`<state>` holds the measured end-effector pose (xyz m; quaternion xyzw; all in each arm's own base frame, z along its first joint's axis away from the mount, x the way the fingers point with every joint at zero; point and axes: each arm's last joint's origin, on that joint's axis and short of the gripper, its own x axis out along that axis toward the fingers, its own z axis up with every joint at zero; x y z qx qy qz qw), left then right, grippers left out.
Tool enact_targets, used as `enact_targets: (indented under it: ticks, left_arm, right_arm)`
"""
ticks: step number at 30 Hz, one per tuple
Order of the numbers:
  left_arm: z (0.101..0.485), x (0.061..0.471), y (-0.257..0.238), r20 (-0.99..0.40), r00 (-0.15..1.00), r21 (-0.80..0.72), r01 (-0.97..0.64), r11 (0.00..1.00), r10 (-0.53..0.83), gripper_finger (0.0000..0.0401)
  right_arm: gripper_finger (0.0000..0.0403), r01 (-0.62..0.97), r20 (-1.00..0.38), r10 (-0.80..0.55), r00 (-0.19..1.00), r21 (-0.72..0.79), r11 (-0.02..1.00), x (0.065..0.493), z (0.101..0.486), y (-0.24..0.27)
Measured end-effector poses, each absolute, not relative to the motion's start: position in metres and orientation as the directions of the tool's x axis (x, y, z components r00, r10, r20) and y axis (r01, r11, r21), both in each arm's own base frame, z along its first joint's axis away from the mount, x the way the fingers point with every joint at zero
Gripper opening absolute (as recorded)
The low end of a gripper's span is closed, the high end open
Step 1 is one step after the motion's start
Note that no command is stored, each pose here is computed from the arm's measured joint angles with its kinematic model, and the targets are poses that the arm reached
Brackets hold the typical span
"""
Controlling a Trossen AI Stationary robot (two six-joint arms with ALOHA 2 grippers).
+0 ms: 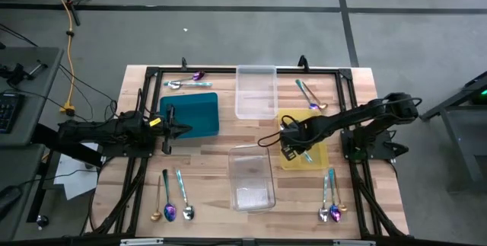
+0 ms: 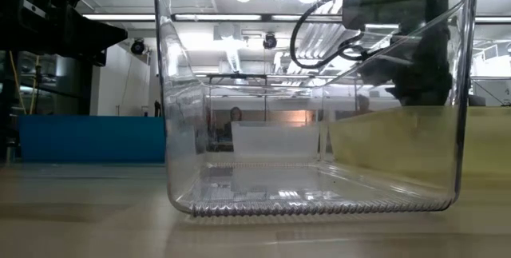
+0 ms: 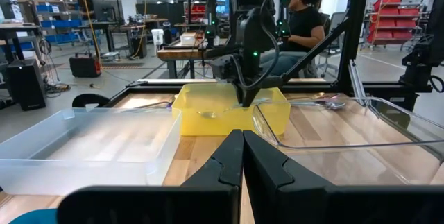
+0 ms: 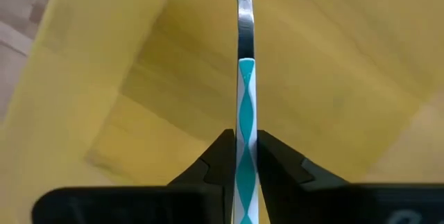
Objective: Sort silverware by color (type)
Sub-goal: Put the white spoon into the yellow bin
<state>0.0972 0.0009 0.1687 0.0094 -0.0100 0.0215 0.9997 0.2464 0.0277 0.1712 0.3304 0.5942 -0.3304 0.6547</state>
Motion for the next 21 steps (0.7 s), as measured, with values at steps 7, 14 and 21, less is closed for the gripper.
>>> enact_targets:
  ticks: [7,14,21]
  left_arm:
    - [0.169,0.097,0.001,0.02,0.999,0.018,-0.044,0.999,0.043,0.0003]
    - [0.169,0.097,0.001,0.021,0.999,0.018,-0.044,0.999,0.043,0.0003]
    - [0.169,0.097,0.001,0.021,0.999,0.018,-0.044,0.999,0.043,0.0003]
  right_arm:
    - [0.0081,0.791,-0.997,-0.007,0.071,0.052,0.61,0.246,0.171,0.029]
    - [0.0126,0.73,-0.995,-0.004,0.095,0.068,0.68,0.233,0.193,0.027]
    - [0.0159,0.693,-0.939,-0.075,0.336,0.193,0.694,0.202,0.246,0.02]
